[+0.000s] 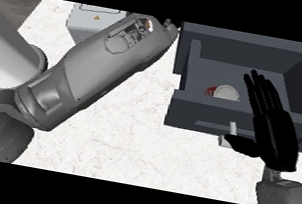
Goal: Pick up the can, place it into the drawer and close the drawer
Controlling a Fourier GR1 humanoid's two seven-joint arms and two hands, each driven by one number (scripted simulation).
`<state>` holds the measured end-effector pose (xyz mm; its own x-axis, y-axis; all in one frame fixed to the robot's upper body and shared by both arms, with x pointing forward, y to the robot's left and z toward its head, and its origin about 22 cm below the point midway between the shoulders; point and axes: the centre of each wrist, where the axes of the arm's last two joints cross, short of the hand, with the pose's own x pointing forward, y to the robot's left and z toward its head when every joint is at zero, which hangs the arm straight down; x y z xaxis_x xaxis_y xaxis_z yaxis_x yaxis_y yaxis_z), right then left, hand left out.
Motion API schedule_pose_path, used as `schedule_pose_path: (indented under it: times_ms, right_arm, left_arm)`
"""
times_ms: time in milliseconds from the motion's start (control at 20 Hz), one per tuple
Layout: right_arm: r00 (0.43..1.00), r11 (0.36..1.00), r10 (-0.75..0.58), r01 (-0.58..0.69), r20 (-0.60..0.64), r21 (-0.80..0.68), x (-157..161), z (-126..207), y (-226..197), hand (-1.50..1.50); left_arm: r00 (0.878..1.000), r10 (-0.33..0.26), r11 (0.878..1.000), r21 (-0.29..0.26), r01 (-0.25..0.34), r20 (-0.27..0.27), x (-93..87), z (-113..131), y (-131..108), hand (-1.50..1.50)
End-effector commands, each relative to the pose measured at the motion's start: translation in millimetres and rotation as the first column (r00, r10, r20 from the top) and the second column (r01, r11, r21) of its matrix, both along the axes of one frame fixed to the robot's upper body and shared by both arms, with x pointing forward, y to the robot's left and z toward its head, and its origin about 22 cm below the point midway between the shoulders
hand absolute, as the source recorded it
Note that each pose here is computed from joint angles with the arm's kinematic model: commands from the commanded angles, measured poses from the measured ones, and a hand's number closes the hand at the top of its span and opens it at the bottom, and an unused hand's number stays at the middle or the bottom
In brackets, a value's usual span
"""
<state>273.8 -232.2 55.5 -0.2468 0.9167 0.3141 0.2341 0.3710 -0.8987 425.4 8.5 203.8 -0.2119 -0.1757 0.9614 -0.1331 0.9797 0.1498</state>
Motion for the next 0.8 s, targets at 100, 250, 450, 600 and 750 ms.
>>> schedule_pose_path:
  times_ms: [100, 250, 450, 600, 750]
  right_arm:
    - [0.999, 0.998, -0.047, 0.046, -0.01, -0.033, 23, -31, -5, -1.5]
    - [0.997, 0.997, -0.071, 0.07, -0.014, -0.042, 47, -45, 17, -1.5]
    - [0.996, 0.992, -0.091, 0.089, -0.01, -0.089, 56, -60, -7, -1.5]
    - [0.992, 0.984, -0.124, 0.125, 0.013, -0.125, 77, -57, 5, -1.5]
    - [0.991, 0.986, -0.118, 0.124, 0.059, -0.115, 85, -56, 14, -1.5]
  left_arm:
    - [0.999, 0.026, 0.999, 0.021, -0.025, -0.021, -1.6, 12, 34, -1.5]
    - [1.0, -0.015, 1.0, 0.004, 0.015, -0.016, 0.9, 33, 57, -1.5]
    - [1.0, 0.001, 1.0, 0.019, -0.001, -0.02, -9.3, 13, 65, -1.5]
    - [1.0, -0.003, 1.0, 0.011, 0.003, -0.027, -15.4, 18, 65, -1.5]
    - [0.999, 0.015, 1.0, 0.018, -0.014, -0.042, -15.0, 33, 76, -1.5]
